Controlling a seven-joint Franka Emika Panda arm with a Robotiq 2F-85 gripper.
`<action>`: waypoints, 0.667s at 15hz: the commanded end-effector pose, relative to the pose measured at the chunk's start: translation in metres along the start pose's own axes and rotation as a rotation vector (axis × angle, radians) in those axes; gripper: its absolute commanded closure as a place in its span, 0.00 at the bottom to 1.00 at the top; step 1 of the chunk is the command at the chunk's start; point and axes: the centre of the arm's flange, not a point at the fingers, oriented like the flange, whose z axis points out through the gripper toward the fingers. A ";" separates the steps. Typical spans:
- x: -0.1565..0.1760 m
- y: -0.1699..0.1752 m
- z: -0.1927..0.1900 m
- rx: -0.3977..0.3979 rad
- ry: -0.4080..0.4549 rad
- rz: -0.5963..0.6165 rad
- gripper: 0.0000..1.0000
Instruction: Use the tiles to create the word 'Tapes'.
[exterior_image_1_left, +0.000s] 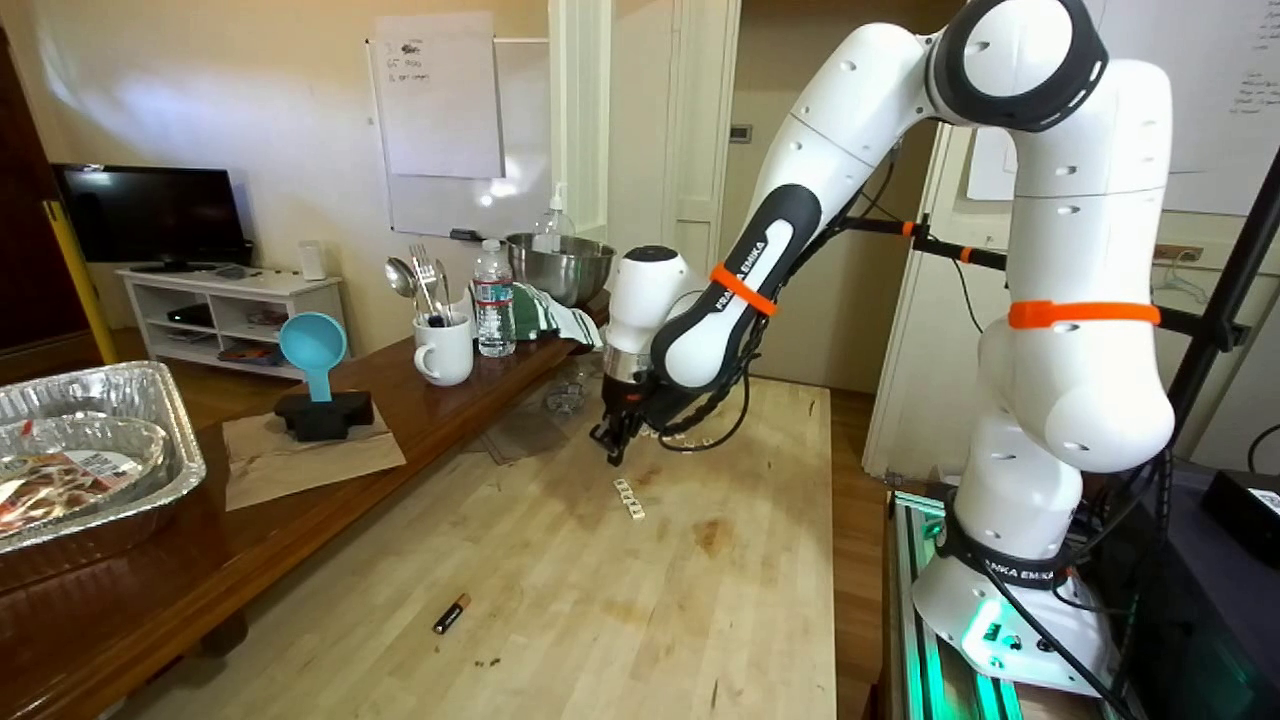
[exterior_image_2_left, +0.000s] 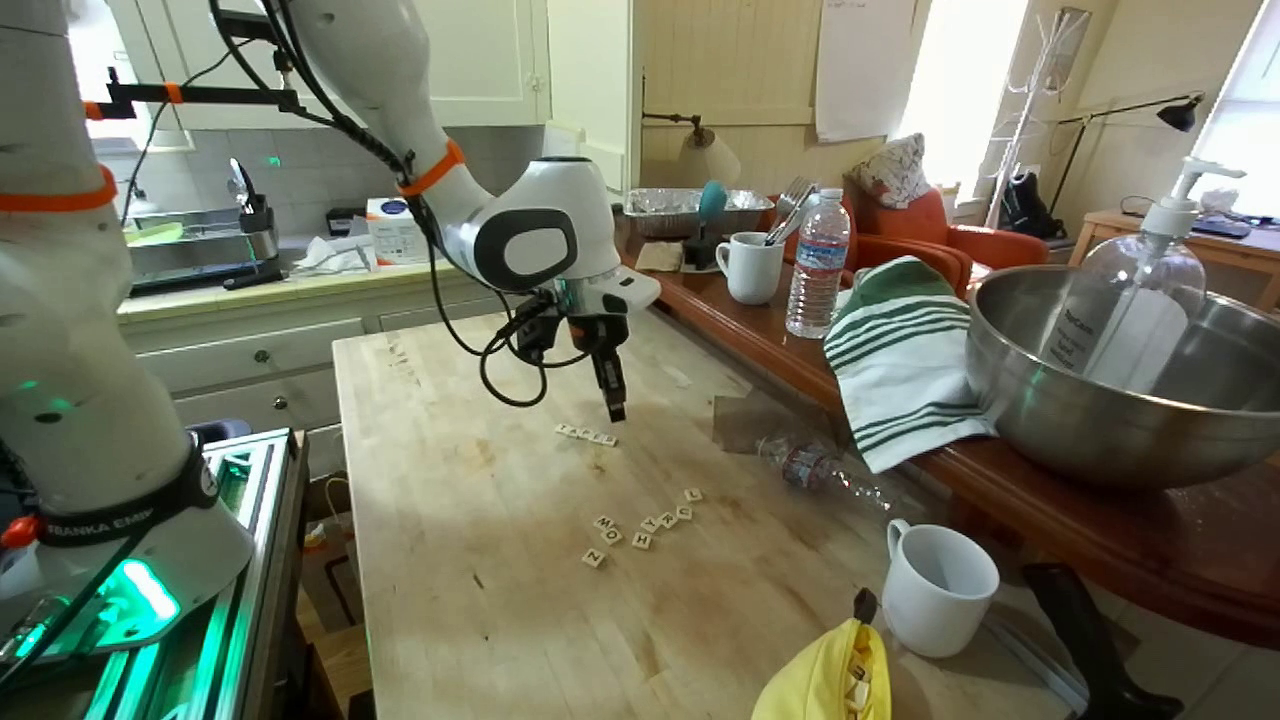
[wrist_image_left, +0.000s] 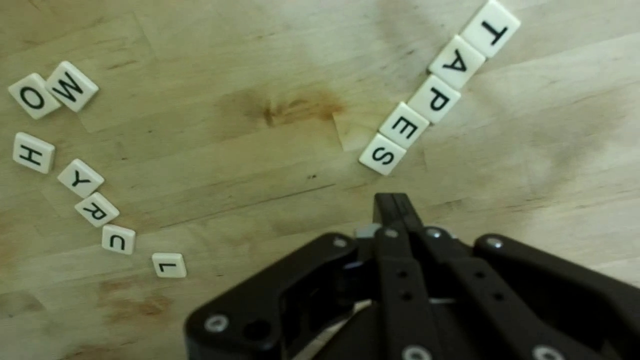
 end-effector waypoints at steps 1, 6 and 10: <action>-0.012 0.005 -0.017 0.023 -0.003 -0.117 1.00; -0.024 0.001 -0.029 0.071 -0.050 -0.366 0.60; -0.034 0.000 -0.035 0.068 -0.074 -0.550 0.31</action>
